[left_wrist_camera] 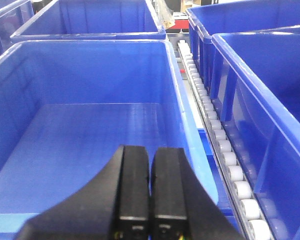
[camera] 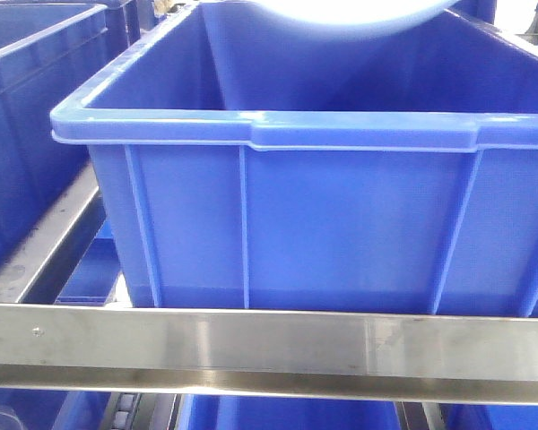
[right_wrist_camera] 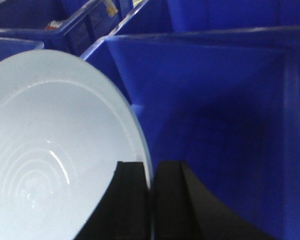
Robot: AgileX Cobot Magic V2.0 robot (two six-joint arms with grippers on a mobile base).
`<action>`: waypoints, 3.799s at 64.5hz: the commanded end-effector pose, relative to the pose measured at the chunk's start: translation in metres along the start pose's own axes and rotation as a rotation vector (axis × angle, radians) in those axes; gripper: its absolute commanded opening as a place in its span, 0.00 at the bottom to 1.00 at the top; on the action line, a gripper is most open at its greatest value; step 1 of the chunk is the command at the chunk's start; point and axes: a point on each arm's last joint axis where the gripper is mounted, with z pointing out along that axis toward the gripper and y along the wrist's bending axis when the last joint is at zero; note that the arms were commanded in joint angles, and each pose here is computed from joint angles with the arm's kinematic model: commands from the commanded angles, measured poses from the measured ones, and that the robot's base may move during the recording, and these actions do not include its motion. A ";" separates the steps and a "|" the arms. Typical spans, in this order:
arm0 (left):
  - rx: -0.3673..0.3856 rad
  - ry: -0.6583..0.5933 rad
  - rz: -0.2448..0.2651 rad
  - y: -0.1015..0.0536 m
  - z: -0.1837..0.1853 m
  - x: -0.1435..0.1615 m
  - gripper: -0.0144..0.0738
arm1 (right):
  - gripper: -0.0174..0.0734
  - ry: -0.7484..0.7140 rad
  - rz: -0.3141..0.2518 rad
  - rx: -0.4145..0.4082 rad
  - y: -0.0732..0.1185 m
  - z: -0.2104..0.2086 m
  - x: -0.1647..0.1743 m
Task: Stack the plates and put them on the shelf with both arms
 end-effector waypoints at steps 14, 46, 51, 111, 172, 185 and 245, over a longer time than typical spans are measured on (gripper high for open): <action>-0.016 -0.100 -0.005 0.002 0.000 -0.016 0.26 | 0.67 -0.117 0.125 -0.005 0.001 0.020 -0.018; -0.016 -0.100 -0.005 0.002 0.000 -0.016 0.26 | 0.44 -0.011 0.054 0.014 -0.004 -0.003 -0.004; -0.016 -0.100 -0.005 0.002 0.000 -0.016 0.26 | 0.30 -0.020 0.045 0.041 -0.011 -0.016 0.000; -0.016 -0.100 -0.005 0.002 0.000 -0.016 0.26 | 0.25 -0.139 0.031 0.131 -0.017 -0.191 0.058; -0.016 -0.100 -0.005 0.002 0.000 -0.016 0.26 | 0.24 -0.267 -0.047 0.256 -0.038 -0.182 0.187; -0.016 -0.100 -0.005 0.002 0.000 -0.016 0.26 | 0.24 -0.263 -0.046 0.256 -0.038 -0.182 0.187; -0.019 -0.078 0.010 0.002 0.000 -0.006 0.26 | 0.24 -0.244 -0.044 0.258 -0.039 -0.182 0.188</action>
